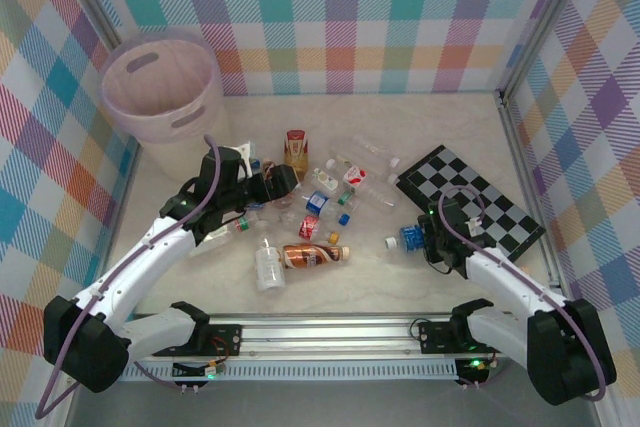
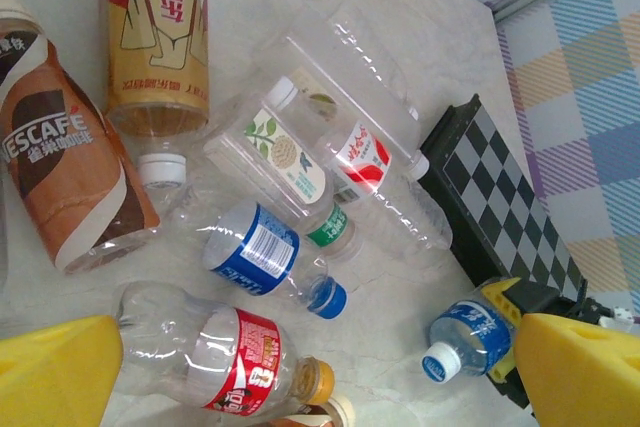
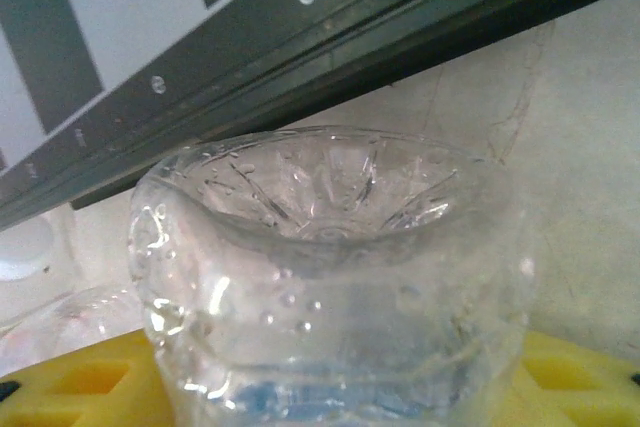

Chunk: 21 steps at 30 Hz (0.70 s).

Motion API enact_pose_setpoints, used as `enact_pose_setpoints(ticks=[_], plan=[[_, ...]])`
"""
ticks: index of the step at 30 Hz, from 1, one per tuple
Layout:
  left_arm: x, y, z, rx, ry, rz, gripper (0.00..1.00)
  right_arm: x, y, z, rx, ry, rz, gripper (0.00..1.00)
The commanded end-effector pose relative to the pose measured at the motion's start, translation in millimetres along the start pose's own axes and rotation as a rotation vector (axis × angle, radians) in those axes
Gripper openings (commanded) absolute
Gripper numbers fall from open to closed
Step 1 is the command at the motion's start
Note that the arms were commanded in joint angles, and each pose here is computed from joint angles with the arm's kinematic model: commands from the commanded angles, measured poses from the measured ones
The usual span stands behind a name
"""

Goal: Put the plastic bottles in the bin

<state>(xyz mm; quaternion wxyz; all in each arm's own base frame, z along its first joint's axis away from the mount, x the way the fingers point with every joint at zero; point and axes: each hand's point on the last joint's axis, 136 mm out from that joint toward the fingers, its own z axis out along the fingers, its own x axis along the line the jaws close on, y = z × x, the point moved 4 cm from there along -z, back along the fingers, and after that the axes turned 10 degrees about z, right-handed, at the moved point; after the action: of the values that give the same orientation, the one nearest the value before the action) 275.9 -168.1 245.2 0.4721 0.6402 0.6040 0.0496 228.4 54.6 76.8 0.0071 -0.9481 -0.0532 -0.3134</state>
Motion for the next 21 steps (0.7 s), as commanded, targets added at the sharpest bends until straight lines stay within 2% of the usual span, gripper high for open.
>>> enact_pose_setpoints(ticks=[1,6,9,13,17,21], plan=[[-5.6,-0.1,0.1,-0.008,-0.024,0.011,1.00,2.1,4.5,-9.2,-0.017,0.005,-0.043,0.60],[-13.8,-3.0,3.2,0.029,-0.077,0.021,1.00,20.1,1.5,-30.5,0.011,0.068,-0.168,0.59],[-23.4,-1.9,4.8,0.047,-0.116,0.046,1.00,53.6,-12.9,-50.1,0.075,0.221,-0.443,0.67],[-42.5,0.3,10.3,0.051,-0.205,0.097,1.00,94.5,-34.8,-78.6,0.167,0.360,-0.726,0.67],[-70.3,-6.2,17.8,0.082,-0.343,0.135,1.00,127.4,-59.7,-96.1,0.284,0.455,-0.876,0.66],[-98.1,-14.7,26.8,0.113,-0.431,0.175,1.00,153.3,-86.8,-108.3,0.428,0.585,-0.918,0.62]])
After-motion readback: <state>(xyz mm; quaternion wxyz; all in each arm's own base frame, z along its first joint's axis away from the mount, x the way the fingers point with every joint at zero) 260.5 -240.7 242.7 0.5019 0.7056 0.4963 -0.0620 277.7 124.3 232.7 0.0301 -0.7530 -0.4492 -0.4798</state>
